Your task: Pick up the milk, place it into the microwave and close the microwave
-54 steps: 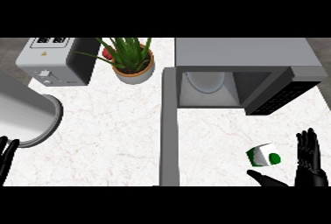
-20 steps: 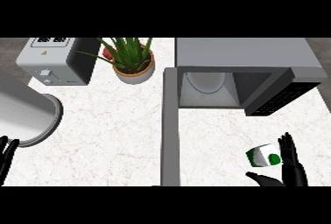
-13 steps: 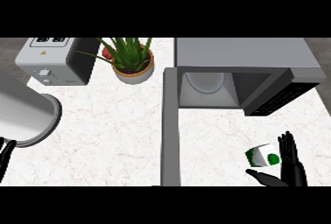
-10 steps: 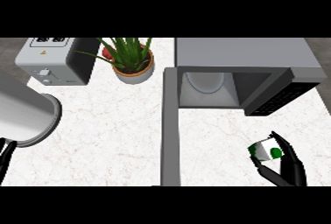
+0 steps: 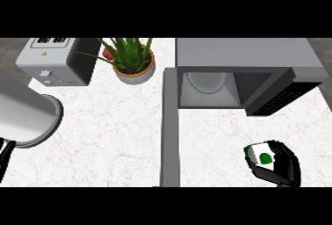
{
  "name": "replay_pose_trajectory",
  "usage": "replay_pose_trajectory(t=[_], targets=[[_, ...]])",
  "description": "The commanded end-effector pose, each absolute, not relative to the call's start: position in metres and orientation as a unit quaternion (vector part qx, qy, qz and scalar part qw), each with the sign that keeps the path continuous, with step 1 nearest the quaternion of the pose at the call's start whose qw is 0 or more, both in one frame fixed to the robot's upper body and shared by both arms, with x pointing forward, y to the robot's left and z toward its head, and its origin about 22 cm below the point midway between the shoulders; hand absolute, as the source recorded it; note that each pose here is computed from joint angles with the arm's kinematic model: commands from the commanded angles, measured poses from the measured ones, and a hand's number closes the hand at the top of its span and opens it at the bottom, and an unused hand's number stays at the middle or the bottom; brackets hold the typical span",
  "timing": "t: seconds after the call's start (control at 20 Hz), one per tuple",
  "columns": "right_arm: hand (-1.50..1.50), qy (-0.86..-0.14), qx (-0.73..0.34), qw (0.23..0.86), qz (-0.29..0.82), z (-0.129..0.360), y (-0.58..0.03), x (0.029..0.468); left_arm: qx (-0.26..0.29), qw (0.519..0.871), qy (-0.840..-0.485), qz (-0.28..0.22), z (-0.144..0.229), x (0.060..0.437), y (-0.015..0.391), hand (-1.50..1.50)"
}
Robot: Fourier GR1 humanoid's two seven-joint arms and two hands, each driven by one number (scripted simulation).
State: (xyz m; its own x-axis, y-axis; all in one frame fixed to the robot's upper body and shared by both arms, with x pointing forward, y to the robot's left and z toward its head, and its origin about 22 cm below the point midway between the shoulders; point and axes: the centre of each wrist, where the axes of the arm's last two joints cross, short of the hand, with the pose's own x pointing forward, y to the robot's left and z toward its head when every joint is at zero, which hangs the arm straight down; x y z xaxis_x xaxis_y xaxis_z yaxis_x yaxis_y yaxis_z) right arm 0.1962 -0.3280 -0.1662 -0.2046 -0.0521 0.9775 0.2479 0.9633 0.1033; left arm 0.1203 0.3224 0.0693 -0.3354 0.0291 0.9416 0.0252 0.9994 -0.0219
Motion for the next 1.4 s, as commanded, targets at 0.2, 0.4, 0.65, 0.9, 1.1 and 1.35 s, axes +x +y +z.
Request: replay_pose_trajectory(t=[0.2, 0.4, 0.65, 0.9, 1.1, 1.35], targets=[[1.5, -0.801, 0.063, 0.586, -0.105, -0.153, -0.285, 0.23, -0.013, 0.576, -0.818, -0.007, 0.075, 0.109, 0.331, -1.5], [1.5, -0.801, 0.099, 0.587, -0.065, -0.129, -0.259, 0.258, -0.014, 0.579, -0.815, 0.008, 0.06, 0.119, 0.322, -1.5], [1.5, -0.802, 0.109, 0.586, -0.033, -0.107, -0.238, 0.247, -0.005, 0.575, -0.818, 0.011, 0.068, 0.094, 0.337, -1.5], [1.5, -0.796, 0.111, 0.594, -0.01, -0.064, -0.208, 0.233, -0.01, 0.58, -0.815, 0.01, 0.072, 0.097, 0.332, -1.5], [1.5, -0.792, 0.108, 0.6, -0.035, -0.041, -0.197, 0.198, -0.021, 0.57, -0.821, 0.007, 0.07, 0.103, 0.329, -1.5], [1.5, -0.795, 0.092, 0.596, -0.062, 0.001, -0.189, 0.194, -0.015, 0.571, -0.821, 0.011, 0.071, 0.088, 0.353, -1.5]])
